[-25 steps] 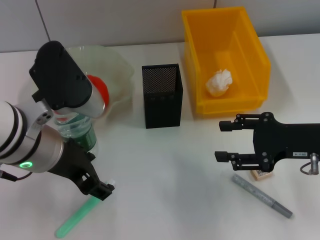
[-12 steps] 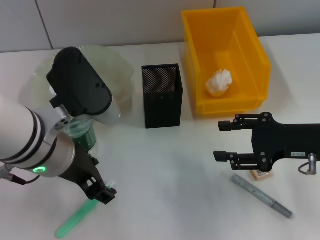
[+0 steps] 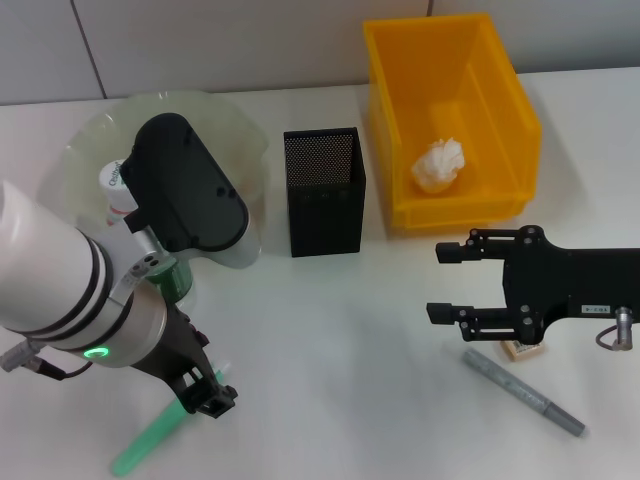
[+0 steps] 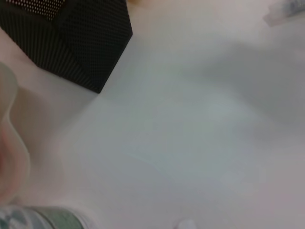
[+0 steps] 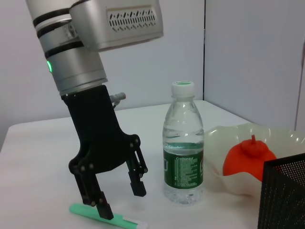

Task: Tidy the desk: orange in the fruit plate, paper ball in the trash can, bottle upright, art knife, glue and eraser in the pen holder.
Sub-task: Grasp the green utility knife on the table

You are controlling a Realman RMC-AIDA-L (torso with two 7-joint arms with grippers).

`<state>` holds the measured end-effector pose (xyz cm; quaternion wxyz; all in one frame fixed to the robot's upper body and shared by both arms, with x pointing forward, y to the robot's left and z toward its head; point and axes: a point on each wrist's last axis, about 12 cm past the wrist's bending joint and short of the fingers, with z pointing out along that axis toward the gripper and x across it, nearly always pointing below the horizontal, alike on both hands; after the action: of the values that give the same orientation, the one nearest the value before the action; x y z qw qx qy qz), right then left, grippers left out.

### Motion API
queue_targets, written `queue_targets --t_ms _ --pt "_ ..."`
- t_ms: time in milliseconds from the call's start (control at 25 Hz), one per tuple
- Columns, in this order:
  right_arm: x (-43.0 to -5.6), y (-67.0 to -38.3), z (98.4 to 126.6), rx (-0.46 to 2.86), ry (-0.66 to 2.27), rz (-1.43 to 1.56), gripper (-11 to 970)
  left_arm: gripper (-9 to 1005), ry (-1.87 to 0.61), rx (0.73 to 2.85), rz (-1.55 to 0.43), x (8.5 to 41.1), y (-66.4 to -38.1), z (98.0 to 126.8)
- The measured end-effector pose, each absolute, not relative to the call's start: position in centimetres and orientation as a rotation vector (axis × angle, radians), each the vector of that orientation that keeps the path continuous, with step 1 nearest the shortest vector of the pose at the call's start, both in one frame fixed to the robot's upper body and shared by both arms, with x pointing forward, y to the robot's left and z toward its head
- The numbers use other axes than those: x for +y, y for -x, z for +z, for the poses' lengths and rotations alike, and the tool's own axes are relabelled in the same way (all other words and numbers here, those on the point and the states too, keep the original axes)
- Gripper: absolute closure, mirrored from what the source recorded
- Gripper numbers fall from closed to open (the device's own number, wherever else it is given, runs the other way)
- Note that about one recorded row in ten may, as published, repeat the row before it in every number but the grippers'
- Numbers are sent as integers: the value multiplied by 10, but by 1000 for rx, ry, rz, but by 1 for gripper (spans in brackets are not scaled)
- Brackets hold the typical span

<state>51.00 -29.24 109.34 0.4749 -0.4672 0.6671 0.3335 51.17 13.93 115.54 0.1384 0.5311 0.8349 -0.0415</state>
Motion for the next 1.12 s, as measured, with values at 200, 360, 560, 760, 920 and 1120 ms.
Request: queue_targets --t_ms 200,360,560,760,920,1120 --pt "-292 -509 1092 1631 1141 820 268 348 -1539 2421 -106 138 -514 1154" --pt "-292 -509 1091 1630 1142 821 268 348 -1531 2429 -100 135 -518 1152" --pt "-291 -508 1091 1630 1141 825 268 348 -1534 2427 -96 134 -519 1150" --pt "-291 -509 1091 1628 1141 827 268 347 -1531 2443 -70 136 -520 1146" --pt "-290 -510 1091 1626 1143 830 268 347 -1542 2446 -37 136 -519 1143" --pt "-290 -510 1091 1625 1144 831 268 347 -1550 2445 -25 134 -518 1140"
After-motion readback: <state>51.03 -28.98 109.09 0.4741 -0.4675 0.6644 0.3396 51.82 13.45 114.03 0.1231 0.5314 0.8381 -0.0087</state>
